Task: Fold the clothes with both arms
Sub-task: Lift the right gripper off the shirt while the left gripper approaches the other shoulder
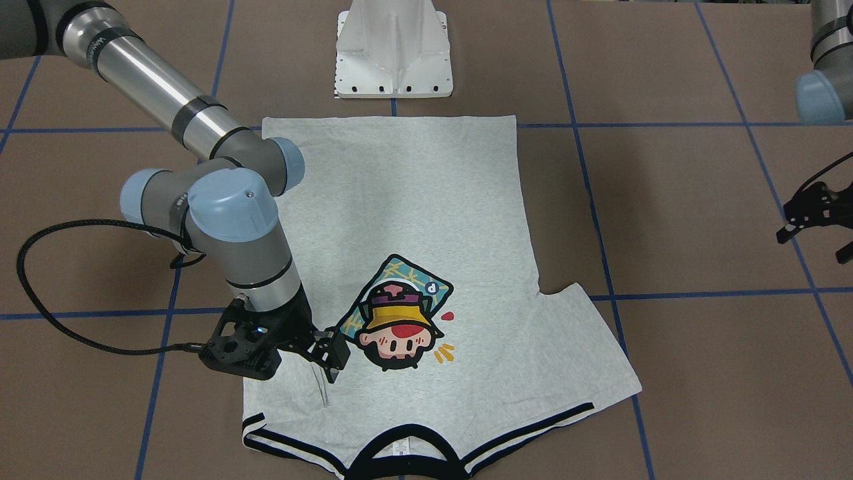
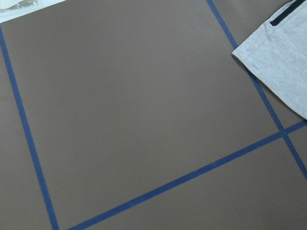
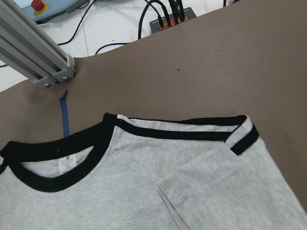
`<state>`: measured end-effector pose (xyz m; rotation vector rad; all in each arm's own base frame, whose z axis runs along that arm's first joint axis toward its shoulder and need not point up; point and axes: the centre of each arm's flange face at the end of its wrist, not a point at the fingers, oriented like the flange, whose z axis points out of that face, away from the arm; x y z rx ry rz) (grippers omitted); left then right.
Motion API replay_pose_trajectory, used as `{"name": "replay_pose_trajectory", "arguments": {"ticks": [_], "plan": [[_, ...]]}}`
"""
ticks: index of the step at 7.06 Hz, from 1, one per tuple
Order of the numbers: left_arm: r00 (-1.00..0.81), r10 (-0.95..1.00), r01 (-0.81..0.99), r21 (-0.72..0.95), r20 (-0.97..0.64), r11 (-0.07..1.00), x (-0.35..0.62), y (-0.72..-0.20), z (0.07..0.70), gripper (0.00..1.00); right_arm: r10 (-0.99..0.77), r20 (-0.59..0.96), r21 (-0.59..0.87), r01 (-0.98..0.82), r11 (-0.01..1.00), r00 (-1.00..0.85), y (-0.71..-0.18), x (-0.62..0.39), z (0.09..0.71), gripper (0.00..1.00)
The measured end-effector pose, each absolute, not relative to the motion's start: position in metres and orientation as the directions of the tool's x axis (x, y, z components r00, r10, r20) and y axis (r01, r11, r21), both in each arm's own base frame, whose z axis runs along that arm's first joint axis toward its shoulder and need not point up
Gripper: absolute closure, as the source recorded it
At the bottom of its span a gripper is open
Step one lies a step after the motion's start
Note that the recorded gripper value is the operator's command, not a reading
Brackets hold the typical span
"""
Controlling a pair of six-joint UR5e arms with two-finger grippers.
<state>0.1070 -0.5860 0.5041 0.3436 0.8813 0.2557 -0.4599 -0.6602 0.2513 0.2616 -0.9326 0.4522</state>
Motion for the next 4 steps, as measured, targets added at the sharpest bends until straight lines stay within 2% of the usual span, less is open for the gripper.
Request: {"name": "replay_pose_trajectory", "arguments": {"ticks": [4], "plan": [[0.589, 0.155, 0.018, 0.205, -0.793, 0.979, 0.232, -0.639, 0.453, 0.01, 0.235, 0.86, -0.014, -0.441, 0.897, 0.453, -0.587, -0.361, 0.292, 0.0]]}}
